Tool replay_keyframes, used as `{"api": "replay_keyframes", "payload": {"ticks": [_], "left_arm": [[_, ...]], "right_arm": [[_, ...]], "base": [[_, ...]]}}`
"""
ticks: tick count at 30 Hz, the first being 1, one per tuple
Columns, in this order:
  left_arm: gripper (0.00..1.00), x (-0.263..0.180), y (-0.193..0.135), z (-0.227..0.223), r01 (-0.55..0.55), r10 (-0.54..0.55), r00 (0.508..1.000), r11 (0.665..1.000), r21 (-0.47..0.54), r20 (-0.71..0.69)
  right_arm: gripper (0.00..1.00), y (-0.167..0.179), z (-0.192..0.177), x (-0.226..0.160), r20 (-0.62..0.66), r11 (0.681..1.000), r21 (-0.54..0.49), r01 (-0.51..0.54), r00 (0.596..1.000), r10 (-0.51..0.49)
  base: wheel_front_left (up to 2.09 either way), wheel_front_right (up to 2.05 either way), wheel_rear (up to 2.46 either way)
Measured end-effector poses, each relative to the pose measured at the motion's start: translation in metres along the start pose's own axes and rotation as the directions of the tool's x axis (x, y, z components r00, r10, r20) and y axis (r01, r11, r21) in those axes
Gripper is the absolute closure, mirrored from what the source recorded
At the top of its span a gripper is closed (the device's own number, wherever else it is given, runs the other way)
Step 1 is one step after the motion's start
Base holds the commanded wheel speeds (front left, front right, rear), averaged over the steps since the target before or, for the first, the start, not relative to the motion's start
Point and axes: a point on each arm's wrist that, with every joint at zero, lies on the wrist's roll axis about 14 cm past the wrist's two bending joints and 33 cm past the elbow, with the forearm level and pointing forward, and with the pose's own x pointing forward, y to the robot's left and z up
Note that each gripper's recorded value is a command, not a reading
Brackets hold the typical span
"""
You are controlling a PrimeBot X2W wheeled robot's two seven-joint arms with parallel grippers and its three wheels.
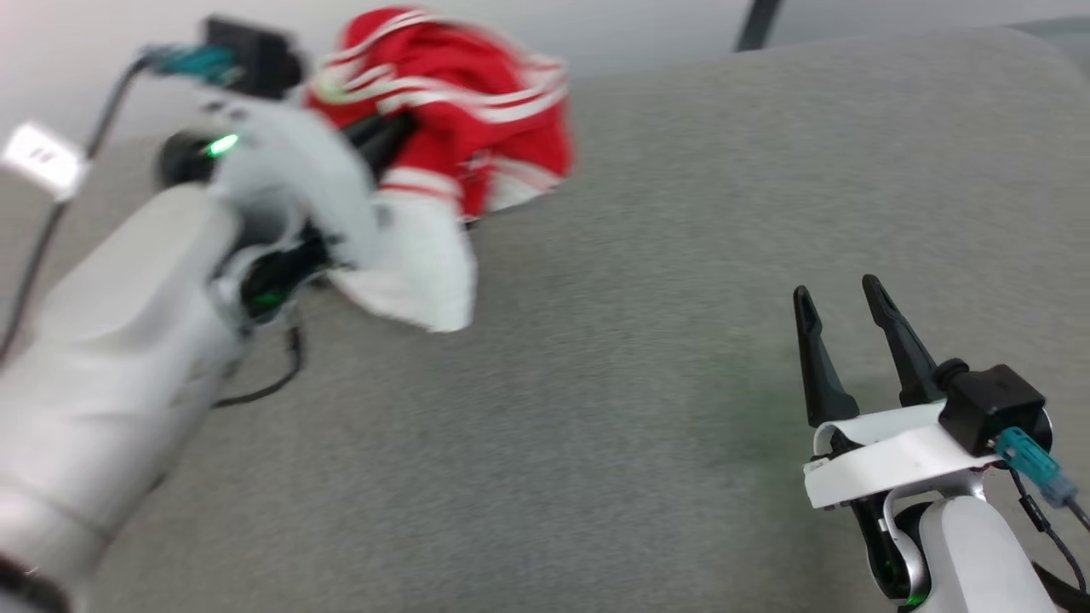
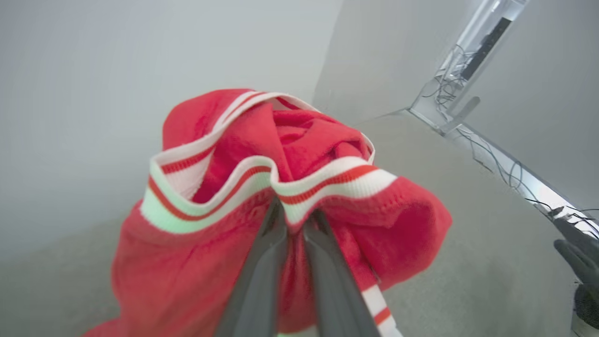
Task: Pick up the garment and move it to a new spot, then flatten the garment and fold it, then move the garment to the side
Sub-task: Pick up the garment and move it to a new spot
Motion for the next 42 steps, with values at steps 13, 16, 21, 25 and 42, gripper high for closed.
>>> {"api": "replay_keyframes", "payload": {"ticks": [13,16,21,25,42], "left_arm": [[1.00,0.093,-0.187,-0.001,0.440,-0.449,0.892,0.890,0.118,0.057],[1.00,0.103,-0.184,-0.038,0.455,-0.456,0.890,0.885,0.099,-0.016],[1.00,0.105,-0.158,-0.097,0.442,-0.429,0.889,0.895,0.055,-0.162],[1.00,0.103,-0.134,-0.109,0.418,-0.388,0.894,0.903,0.104,-0.223],[1.00,0.089,-0.110,-0.195,0.524,-0.258,0.776,0.771,0.361,-0.576]], "right_arm": [[0.00,-0.059,0.018,-0.034,0.029,0.982,0.043,0.186,0.982,-0.187],[0.00,-0.068,0.013,-0.039,0.012,0.975,0.043,0.217,0.976,-0.218],[0.00,-0.079,0.005,-0.043,-0.015,0.968,0.028,0.251,0.968,-0.251],[0.00,-0.080,0.001,-0.043,-0.024,0.967,0.025,0.254,0.967,-0.254],[0.00,-0.078,-0.007,-0.031,-0.042,0.967,0.063,0.248,0.969,-0.245]], "base": [[0.00,0.00,0.00],[0.00,0.00,0.00],[0.00,0.00,0.00],[0.00,0.00,0.00],[0.00,0.00,0.00]]}}
